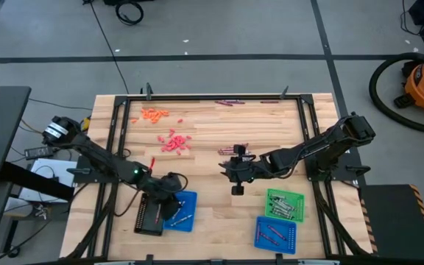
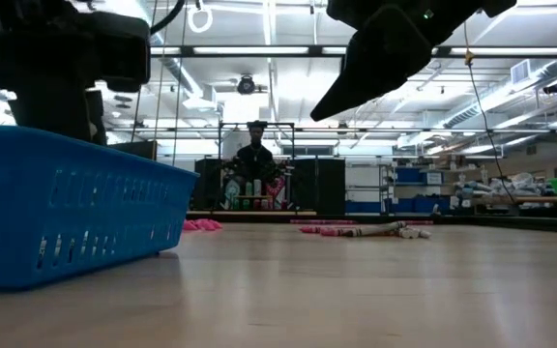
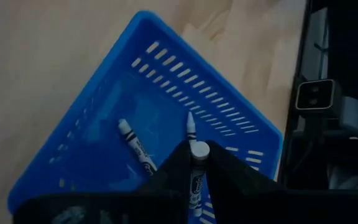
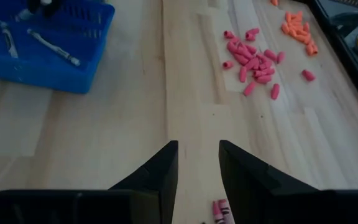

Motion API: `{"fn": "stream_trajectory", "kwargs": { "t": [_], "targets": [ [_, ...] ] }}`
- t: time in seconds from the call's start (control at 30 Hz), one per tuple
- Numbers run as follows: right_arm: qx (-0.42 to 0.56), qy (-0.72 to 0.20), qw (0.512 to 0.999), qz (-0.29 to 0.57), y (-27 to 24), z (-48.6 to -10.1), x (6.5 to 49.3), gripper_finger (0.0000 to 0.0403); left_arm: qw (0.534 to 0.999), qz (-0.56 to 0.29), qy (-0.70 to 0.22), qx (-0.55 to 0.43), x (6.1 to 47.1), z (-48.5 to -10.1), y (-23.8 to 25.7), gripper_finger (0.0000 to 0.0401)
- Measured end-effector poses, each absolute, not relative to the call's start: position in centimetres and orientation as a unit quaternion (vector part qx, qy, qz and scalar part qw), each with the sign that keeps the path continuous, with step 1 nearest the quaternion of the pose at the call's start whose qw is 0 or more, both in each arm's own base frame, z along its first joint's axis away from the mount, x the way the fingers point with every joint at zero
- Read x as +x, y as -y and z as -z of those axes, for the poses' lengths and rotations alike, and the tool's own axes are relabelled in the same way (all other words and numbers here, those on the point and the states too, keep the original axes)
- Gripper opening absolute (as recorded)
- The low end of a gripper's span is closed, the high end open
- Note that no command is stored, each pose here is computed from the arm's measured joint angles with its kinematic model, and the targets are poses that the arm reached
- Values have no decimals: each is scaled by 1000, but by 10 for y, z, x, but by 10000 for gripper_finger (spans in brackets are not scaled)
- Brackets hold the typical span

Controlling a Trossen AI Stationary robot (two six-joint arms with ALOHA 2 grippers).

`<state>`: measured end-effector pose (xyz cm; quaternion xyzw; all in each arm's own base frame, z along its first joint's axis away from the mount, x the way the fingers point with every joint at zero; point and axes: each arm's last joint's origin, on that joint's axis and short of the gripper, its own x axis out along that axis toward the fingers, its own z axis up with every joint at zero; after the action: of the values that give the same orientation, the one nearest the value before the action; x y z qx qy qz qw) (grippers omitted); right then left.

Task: Sort crayons
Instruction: Put the white crayon into the left blue bin, then put the black crayon into the green bin

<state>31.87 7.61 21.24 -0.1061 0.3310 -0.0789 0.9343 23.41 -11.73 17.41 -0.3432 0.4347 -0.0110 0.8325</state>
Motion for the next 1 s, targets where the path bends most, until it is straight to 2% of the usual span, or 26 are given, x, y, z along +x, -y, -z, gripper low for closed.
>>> {"fn": "stream_trajectory", "kwargs": {
  "t": [0.47, 0.83, 1.0],
  "targets": [
    [-148, -336, 927, 72, -69, -212, 321, 124, 815, -22, -454, -360, 243, -161, 121, 50],
    [-150, -335, 927, 78, -63, -213, 322, 124, 819, -29, -449, -356, 243, -161, 120, 159],
    [-150, -335, 927, 78, -63, -213, 322, 124, 820, -16, -450, -353, 243, -163, 120, 180]
  ]
}}
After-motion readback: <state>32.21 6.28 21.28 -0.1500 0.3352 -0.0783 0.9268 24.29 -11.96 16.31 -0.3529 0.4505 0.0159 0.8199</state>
